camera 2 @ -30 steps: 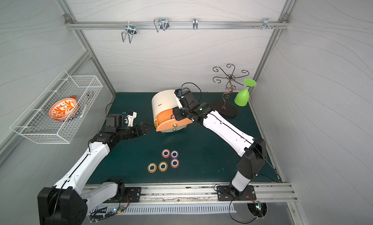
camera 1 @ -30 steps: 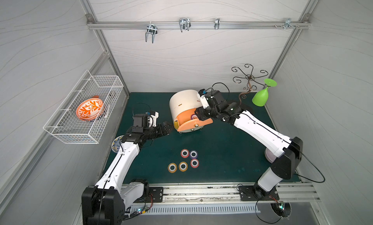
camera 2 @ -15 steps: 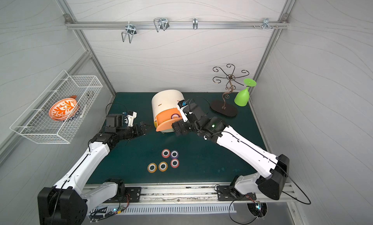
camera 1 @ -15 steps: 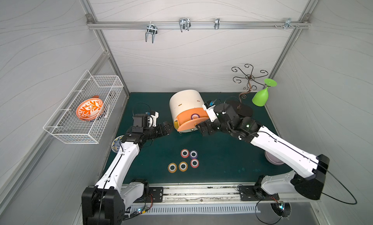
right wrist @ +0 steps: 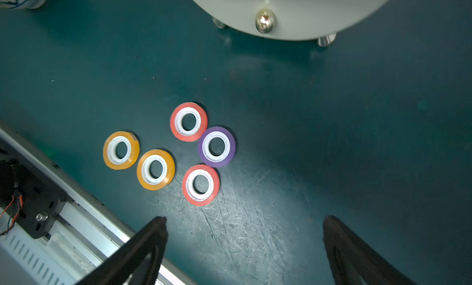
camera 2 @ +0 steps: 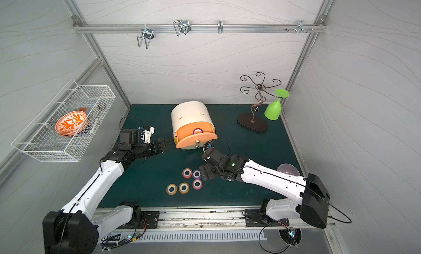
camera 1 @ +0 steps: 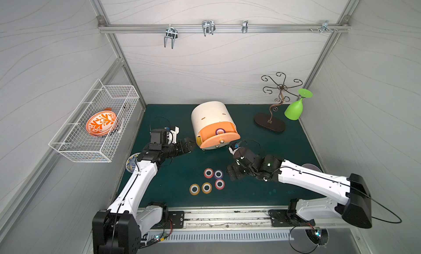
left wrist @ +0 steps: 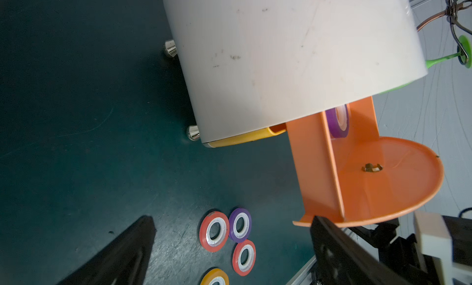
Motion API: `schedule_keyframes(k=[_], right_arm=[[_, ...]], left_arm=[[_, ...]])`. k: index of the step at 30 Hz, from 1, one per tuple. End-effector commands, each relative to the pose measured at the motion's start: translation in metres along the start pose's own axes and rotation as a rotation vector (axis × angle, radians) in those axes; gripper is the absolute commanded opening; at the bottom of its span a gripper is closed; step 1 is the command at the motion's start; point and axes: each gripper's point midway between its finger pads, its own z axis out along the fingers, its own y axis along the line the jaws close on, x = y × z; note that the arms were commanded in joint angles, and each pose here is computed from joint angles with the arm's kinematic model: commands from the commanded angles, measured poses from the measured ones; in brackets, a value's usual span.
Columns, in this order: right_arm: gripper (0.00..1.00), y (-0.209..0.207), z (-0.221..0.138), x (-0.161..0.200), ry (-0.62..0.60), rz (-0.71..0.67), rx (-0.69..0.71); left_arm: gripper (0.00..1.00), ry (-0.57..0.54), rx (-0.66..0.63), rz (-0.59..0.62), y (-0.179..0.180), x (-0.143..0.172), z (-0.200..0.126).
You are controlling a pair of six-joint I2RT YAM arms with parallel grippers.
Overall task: Place the transparent tape into the drawer according to color
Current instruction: Pick up the tape from the center of the board.
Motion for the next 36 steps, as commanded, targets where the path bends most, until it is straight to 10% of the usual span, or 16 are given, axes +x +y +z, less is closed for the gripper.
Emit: schedule_keyframes(k=[1,36], right_arm=[[0.99,0.006,0.017,0.002,-0.015,0.101,-0.019],[0.98,-0.008,0.120,0.042,0.157,0.157,0.202]], left_arm=[[1.00,-0.048,0.018,0.025,-0.007,-0.011,-0.004],[1.00,-0.042,0.021,0.019,-0.007,-0.011,-0.003]])
